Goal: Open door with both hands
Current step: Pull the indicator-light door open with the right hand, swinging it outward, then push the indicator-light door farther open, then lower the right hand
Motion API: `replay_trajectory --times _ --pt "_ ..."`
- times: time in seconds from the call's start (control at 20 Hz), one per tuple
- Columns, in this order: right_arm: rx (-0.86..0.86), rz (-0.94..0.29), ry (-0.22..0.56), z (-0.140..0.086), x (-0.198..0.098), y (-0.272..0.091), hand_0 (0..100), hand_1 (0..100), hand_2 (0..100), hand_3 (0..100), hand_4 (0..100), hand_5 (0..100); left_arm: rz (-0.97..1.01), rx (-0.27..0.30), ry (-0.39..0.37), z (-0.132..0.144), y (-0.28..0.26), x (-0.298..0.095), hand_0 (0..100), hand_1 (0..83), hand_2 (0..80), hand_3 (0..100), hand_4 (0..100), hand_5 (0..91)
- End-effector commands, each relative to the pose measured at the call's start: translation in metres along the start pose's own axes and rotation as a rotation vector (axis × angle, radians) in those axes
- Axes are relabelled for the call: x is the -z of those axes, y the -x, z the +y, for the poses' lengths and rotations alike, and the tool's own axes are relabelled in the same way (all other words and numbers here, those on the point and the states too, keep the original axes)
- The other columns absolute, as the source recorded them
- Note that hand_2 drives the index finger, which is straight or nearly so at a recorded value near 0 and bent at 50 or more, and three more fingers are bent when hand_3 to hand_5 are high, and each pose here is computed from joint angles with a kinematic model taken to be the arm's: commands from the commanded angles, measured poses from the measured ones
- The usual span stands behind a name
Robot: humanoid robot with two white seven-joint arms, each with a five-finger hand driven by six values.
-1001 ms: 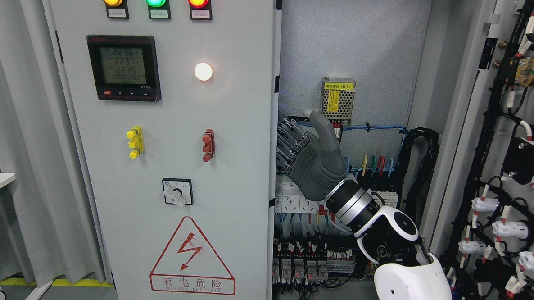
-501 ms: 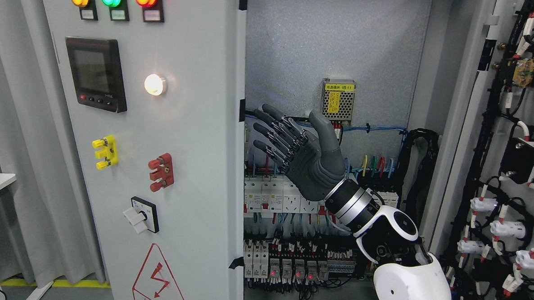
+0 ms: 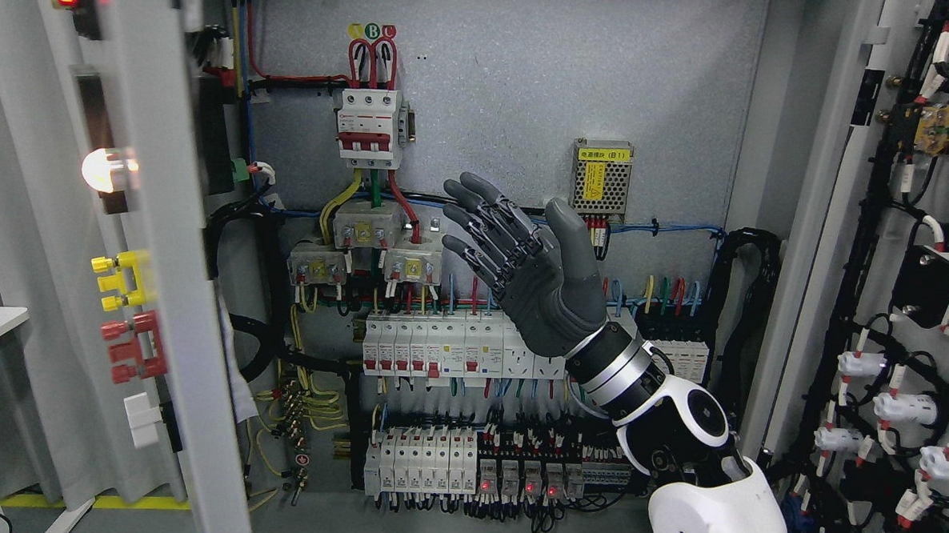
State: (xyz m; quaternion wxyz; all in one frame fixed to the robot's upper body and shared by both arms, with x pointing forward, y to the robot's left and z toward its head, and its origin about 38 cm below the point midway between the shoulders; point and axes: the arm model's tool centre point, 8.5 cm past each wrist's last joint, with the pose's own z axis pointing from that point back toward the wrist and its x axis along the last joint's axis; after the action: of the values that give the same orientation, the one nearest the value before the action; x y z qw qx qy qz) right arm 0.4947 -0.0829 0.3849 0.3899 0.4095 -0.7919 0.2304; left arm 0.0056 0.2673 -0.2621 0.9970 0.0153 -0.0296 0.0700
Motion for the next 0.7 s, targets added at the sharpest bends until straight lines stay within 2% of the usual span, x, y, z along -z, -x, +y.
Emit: replay_trajectory --times 0.0,0.15,0.45,0.65 --pt "0.007 0.064 -0.098 0.041 0.010 0.028 22 0 0 0 0 0 -0.021 0.001 -0.011 0.006 -0.018 0.000 29 0.0 2.9 3 3 0.0" --pt "0.016 0.096 -0.134 0.056 0.010 0.043 22 0 0 0 0 0 -0.021 0.001 -0.011 0.006 -0.018 0.000 29 0.0 2.9 3 3 0.0" --pt "0.025 0.098 -0.158 0.063 0.004 0.052 22 0 0 0 0 0 -0.021 0.001 -0.010 0.005 -0.017 0.000 29 0.0 2.9 3 3 0.0" --pt "0.030 0.118 -0.194 0.076 0.005 0.062 22 0 0 0 0 0 -0.021 0.001 -0.011 0.006 -0.018 0.000 29 0.0 2.9 3 3 0.0"
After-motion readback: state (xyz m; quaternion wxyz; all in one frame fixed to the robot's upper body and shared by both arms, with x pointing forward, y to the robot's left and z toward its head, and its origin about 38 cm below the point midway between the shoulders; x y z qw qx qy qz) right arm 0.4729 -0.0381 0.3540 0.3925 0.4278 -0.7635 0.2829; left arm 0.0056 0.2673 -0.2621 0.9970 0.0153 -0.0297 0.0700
